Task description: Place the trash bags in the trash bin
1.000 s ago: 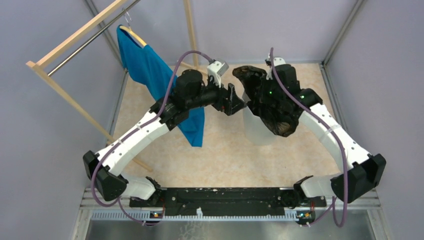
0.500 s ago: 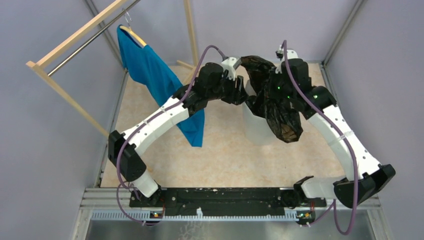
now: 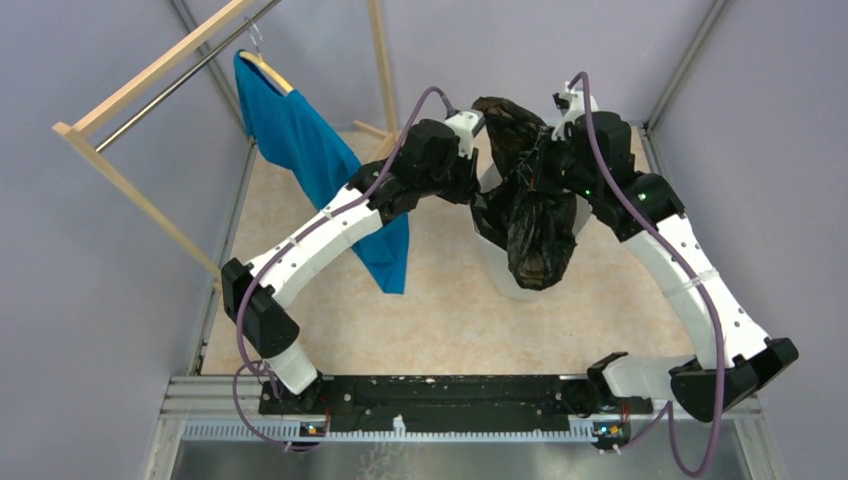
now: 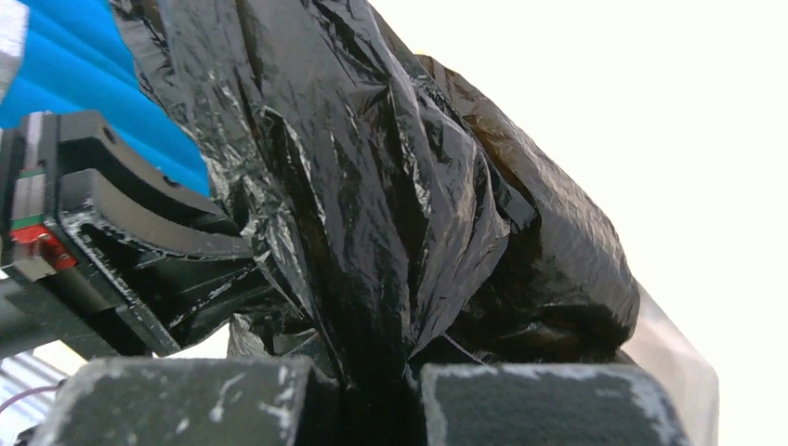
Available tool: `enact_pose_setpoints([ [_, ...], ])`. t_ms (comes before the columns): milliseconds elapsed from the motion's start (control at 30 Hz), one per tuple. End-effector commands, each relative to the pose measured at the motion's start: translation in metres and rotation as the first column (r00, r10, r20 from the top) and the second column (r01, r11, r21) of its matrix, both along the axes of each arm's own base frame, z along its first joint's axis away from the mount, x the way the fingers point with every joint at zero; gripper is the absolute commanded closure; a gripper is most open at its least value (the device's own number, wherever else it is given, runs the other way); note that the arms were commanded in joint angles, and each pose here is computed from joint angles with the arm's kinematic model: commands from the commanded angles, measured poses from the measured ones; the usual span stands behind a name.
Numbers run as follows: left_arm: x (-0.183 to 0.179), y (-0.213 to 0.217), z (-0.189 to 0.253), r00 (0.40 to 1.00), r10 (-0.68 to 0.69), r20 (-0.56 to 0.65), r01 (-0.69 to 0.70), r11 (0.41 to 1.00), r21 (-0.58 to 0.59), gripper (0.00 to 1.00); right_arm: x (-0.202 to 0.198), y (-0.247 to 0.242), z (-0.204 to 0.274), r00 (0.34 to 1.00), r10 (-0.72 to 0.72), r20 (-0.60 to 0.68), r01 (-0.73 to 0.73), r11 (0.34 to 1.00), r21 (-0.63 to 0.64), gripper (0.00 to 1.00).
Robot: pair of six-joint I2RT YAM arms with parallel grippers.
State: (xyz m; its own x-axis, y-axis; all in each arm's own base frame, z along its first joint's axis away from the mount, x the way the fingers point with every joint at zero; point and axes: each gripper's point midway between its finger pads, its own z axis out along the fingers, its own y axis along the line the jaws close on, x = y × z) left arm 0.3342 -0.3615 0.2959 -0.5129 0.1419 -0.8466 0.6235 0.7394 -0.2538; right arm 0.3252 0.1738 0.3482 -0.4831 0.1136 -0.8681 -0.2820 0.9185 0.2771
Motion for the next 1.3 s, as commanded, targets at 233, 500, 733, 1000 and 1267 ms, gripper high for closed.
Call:
enact_pose_setpoints([
  [233, -0.020, 0.025, 0.035, 1.000, 0.014, 0.022, -0.014, 1.000, -0.001, 0.78, -0.011, 0.025, 0.018, 0.993, 0.113, 0.029, -0.116, 0.984, 0.138, 0.98],
  [500, -0.014, 0.022, 0.053, 0.999, 0.044, 0.008, -0.044, 0.999, -0.013, 1.00, -0.013, 0.013, 0.014, 0.997, 0.072, 0.029, -0.074, 0.992, 0.098, 0.98],
  [733, -0.013, 0.032, 0.048, 0.995, 0.100, -0.008, -0.099, 0.995, 0.012, 0.97, -0.013, 0.021, 0.011, 0.993, 0.115, 0.012, -0.116, 0.988, 0.098, 0.98],
  [1000, -0.014, 0.048, 0.036, 0.991, 0.136, 0.004, -0.136, 0.988, 0.072, 0.48, -0.019, 0.048, 0.008, 0.981, 0.193, -0.003, -0.192, 0.977, 0.089, 0.98],
  [1267, -0.032, 0.076, 0.084, 0.987, 0.115, 0.116, -0.122, 0.991, 0.055, 0.18, -0.021, 0.046, 0.026, 0.985, 0.170, 0.039, -0.174, 0.977, 0.124, 0.95],
])
